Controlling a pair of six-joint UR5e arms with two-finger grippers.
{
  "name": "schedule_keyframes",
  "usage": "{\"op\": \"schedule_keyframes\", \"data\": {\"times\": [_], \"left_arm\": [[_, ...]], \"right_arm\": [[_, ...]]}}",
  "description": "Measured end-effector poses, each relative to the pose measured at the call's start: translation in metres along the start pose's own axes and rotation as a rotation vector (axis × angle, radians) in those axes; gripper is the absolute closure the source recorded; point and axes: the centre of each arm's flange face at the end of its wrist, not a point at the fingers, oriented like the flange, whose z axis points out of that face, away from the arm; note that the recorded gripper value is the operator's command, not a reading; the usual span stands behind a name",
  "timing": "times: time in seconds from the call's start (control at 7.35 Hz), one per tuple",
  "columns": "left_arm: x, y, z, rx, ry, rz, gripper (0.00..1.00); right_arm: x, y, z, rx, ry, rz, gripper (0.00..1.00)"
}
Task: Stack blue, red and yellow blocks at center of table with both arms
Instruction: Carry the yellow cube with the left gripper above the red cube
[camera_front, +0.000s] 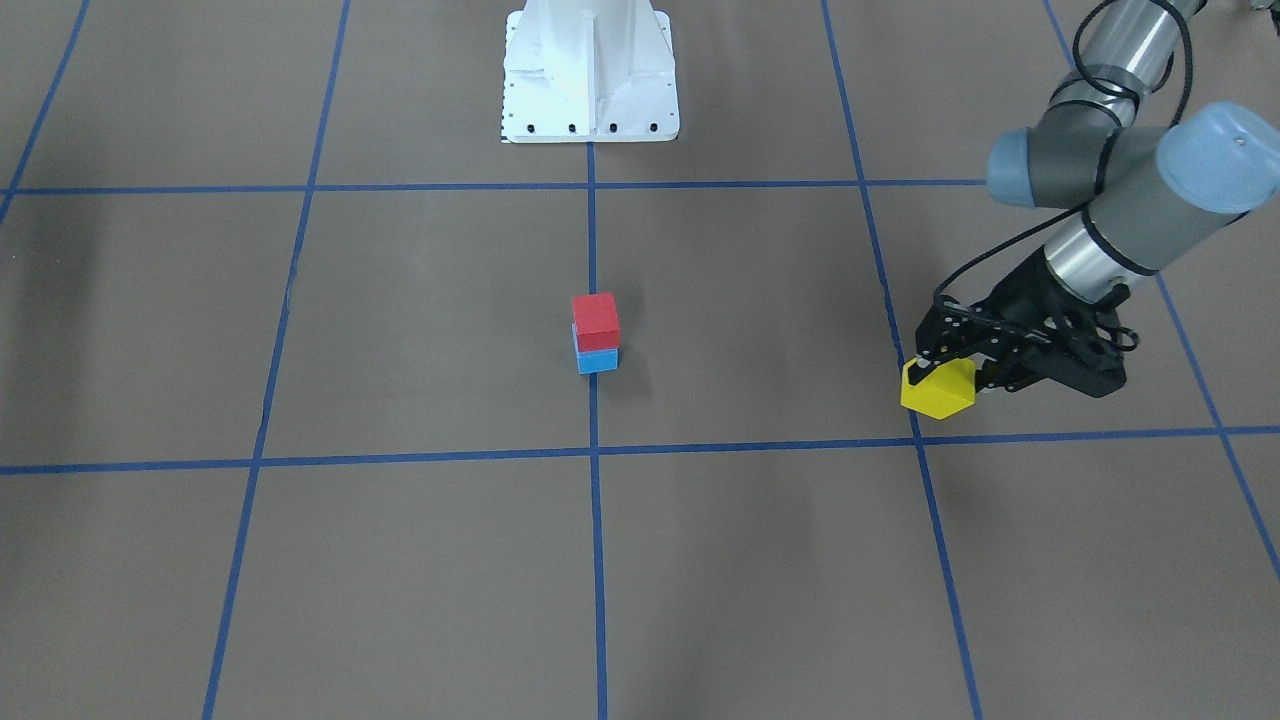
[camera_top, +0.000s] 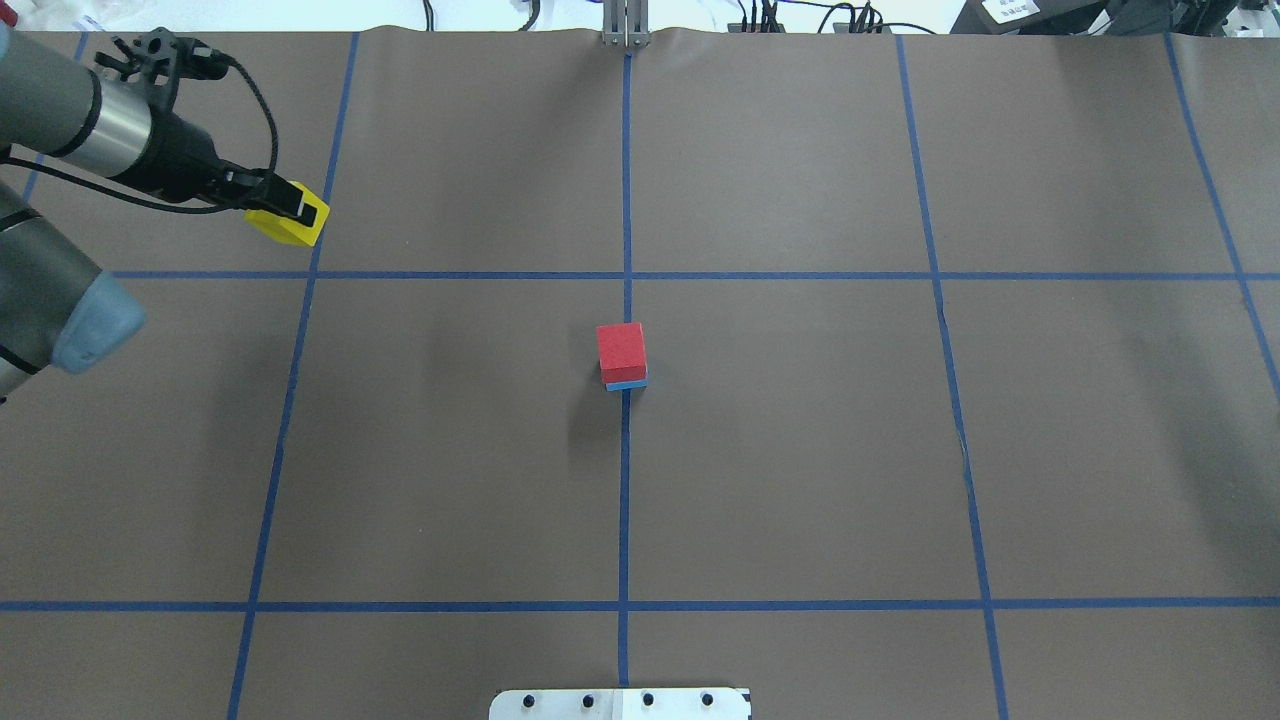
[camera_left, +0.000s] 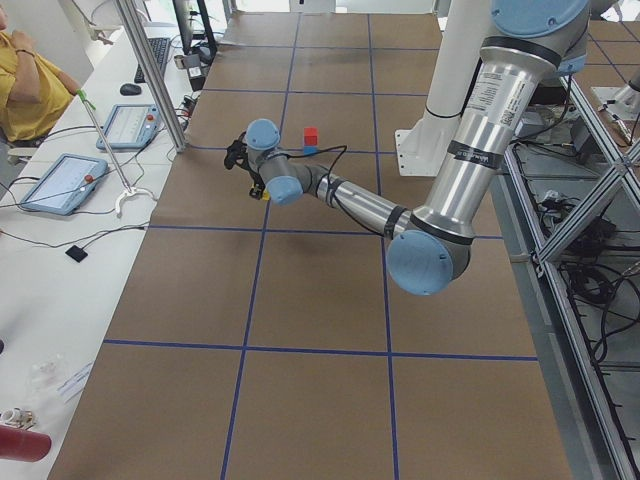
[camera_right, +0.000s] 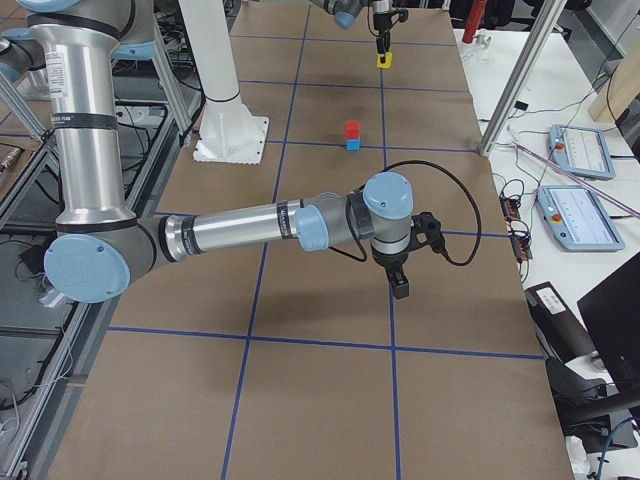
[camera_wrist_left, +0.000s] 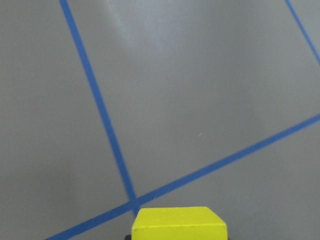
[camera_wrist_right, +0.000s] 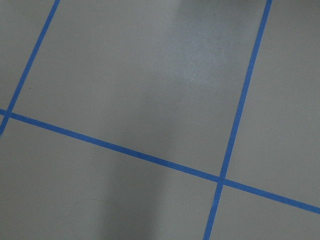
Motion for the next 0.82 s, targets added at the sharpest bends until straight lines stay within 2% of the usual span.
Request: {"op": "schedule_keyframes", "data": {"times": [0.41,0.82], "left_arm": [[0.198,0.0,0.023,-0.051,-0.138,-0.152,1.0],[0.322,0.01,0.061,-0.057,-0.188,-0.254,1.0]], "right_arm": [[0.0,0.0,0.0,-0.002,-0.001,0.003,0.0],[0.0,0.0,0.0,-0.002,-0.001,0.004,0.0]]}}
